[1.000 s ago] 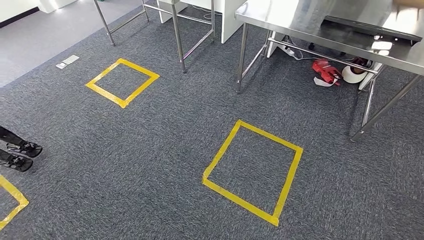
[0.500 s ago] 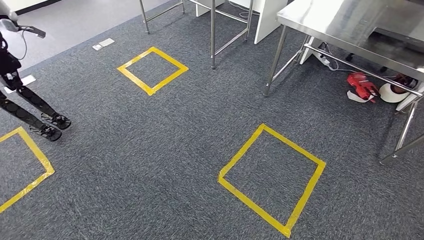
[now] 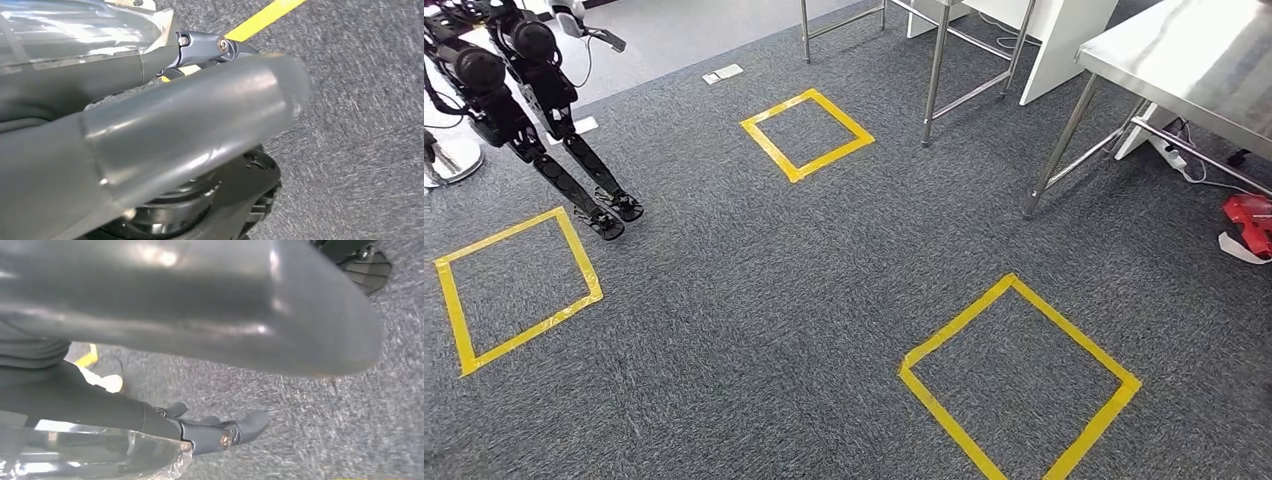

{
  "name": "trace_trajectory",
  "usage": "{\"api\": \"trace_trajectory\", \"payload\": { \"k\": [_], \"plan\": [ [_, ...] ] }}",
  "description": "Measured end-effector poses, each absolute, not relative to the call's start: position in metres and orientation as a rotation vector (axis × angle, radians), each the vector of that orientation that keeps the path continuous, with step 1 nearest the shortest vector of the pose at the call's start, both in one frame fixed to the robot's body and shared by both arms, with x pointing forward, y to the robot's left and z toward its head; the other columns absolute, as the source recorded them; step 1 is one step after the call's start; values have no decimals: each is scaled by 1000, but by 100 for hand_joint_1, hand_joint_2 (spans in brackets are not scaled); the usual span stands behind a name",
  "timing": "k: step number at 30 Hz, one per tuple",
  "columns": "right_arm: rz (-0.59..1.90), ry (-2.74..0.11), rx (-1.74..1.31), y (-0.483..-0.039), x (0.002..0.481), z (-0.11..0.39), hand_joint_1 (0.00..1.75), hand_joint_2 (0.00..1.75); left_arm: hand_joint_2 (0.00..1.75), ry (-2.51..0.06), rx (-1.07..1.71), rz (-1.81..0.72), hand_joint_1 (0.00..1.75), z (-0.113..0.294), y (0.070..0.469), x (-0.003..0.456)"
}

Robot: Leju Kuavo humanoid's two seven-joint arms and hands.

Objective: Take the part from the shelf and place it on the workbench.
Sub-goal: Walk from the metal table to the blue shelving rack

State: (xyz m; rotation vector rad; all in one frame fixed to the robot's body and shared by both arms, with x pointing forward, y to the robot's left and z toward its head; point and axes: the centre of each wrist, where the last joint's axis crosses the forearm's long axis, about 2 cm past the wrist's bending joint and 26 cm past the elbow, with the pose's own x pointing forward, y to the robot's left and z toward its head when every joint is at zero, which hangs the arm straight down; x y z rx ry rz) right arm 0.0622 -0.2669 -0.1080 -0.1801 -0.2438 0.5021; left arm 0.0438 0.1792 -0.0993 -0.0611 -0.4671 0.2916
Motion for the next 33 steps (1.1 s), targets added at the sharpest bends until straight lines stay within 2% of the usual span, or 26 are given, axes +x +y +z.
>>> {"api": "trace_trajectory", "payload": {
  "k": [10, 18, 33],
  "plan": [
    [502, -237, -179, -268, 59, -108, 0, 0, 0, -445, -72, 319, 0, -100, 182, 44],
    [477, -238, -176, -269, 56, -109, 0, 0, 0, -469, 79, 257, 0, -101, 187, 44],
    [500, -234, -173, -272, 58, -109, 0, 0, 0, -396, 0, 255, 0, -102, 191, 42]
  ]
}}
